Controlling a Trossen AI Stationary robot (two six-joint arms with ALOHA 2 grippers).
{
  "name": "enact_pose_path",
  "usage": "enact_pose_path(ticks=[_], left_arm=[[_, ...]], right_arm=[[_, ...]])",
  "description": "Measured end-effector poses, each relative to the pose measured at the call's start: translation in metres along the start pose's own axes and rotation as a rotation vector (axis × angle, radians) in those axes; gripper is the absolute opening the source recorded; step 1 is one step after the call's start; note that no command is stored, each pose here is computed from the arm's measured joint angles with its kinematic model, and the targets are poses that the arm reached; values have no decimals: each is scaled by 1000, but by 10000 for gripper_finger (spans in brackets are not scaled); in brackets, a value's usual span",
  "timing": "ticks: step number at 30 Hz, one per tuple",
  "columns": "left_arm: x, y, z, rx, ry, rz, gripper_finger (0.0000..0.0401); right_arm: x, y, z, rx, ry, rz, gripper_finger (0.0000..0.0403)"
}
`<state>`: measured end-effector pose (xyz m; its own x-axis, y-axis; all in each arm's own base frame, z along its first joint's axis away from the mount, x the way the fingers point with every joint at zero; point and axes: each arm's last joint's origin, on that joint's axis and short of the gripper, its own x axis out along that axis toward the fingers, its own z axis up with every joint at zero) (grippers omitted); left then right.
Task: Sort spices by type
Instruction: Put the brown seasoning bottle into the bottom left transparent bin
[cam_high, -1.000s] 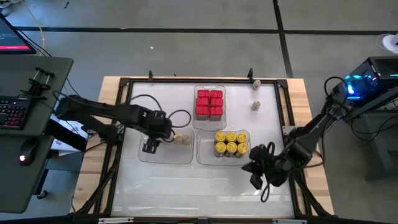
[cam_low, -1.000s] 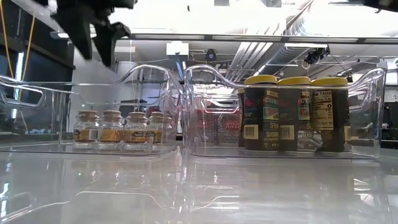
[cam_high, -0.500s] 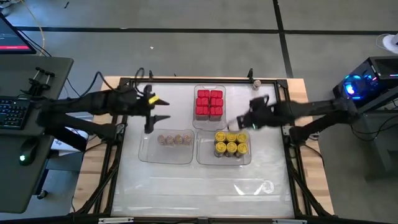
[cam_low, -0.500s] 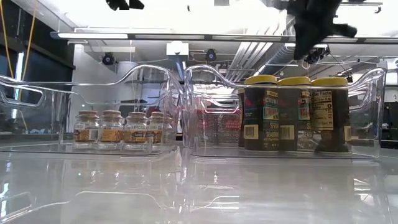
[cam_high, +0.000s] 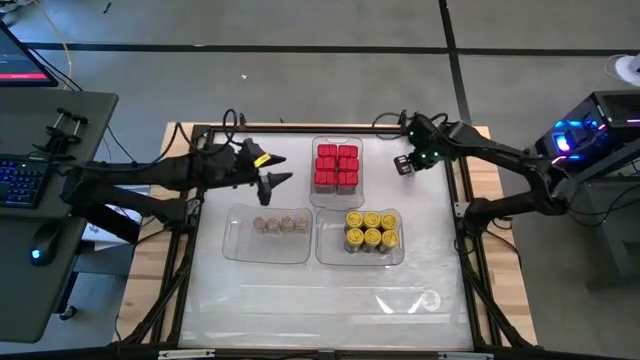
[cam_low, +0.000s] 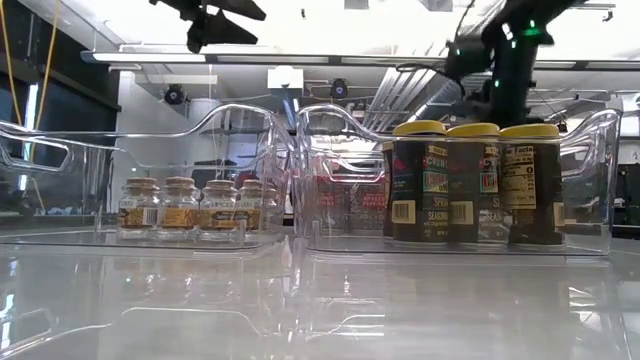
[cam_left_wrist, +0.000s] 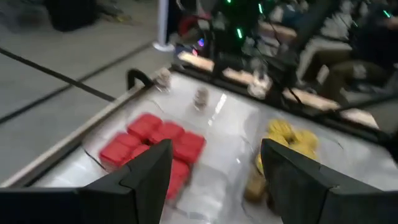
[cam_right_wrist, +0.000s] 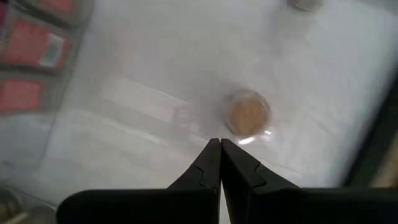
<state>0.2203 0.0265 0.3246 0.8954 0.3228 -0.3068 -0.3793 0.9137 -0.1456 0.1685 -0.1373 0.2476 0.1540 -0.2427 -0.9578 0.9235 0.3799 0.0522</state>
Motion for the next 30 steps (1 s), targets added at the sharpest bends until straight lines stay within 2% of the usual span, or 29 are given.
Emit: enact_pose_path(ticks=[6,10,15,25,27,30], left_arm=[[6,0,11,-30,-138,74,232],[5,3,17,39,-193,137,232],[6,13,20,125,-195,209,232],[7,26,22,129,-193,267,232],[8,26,22,149,-188,272,232],[8,26,21,180,-179,275,232]], right_arm=[[28,-21,2,49,-7,44,0],[37,-25,-1,66,-8,31,0],[44,-26,-3,108,-31,17,0],[50,-27,-4,142,-64,0,0],[50,-27,-6,141,-49,7,0],[48,-24,-14,119,46,41,0]])
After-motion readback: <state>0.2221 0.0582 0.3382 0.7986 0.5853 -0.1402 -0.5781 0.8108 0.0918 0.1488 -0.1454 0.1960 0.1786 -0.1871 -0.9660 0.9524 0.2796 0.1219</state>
